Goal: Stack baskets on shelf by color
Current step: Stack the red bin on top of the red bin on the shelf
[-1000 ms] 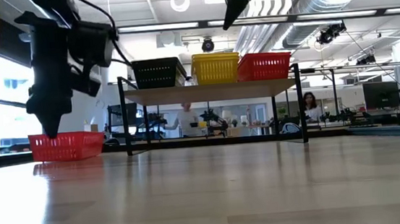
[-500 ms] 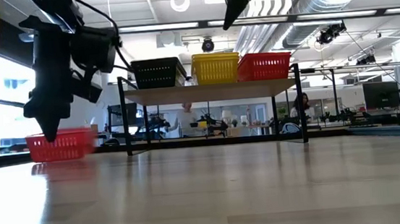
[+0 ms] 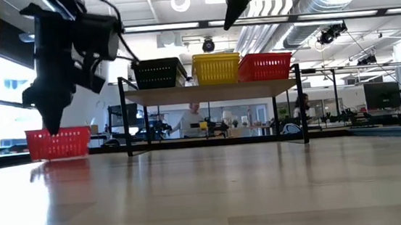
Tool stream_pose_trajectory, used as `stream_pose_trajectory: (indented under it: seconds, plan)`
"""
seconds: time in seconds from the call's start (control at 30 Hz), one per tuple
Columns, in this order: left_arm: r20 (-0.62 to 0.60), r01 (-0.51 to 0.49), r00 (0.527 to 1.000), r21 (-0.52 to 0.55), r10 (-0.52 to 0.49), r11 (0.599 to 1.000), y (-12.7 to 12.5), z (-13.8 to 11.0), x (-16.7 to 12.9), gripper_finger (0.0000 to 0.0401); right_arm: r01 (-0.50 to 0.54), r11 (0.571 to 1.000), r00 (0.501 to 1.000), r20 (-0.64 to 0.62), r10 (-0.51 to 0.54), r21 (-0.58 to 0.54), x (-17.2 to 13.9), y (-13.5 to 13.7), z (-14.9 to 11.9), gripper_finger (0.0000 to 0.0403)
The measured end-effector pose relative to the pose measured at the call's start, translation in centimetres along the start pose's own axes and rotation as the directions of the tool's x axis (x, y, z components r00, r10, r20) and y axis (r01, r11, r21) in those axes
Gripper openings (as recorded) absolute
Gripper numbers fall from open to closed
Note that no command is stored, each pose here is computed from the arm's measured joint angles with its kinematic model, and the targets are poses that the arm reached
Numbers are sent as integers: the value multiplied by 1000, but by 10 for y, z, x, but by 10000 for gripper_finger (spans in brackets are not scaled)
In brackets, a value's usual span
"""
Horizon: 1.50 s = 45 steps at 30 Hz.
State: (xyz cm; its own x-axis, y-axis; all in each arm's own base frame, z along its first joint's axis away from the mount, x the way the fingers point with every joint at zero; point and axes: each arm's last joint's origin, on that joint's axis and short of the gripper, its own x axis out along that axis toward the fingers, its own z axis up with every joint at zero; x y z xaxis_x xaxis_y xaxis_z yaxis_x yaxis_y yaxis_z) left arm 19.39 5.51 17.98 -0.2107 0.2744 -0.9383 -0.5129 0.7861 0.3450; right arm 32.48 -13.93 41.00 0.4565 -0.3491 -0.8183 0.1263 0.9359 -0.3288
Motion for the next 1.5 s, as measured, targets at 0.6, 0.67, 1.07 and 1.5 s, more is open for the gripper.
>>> stream_pose_trajectory:
  seconds: [0.6, 0.67, 1.07, 1.5]
  plan:
    - [202, 57, 976, 128, -82, 990, -46, -22, -128, 1, -98, 963, 995, -10, 103, 250, -4, 24, 4, 99]
    - [242, 77, 963, 165, -117, 983, -53, -29, -140, 1, -148, 947, 988, 8, 152, 283, -5, 32, 7, 99]
    - [485, 124, 835, 296, -261, 947, -85, -56, -188, 1, -345, 840, 933, 56, 355, 419, -22, 96, 23, 99]
    - [477, -42, 857, 441, -194, 897, -123, -43, -175, 1, -393, 804, 912, 82, 401, 447, -48, 168, 30, 99]
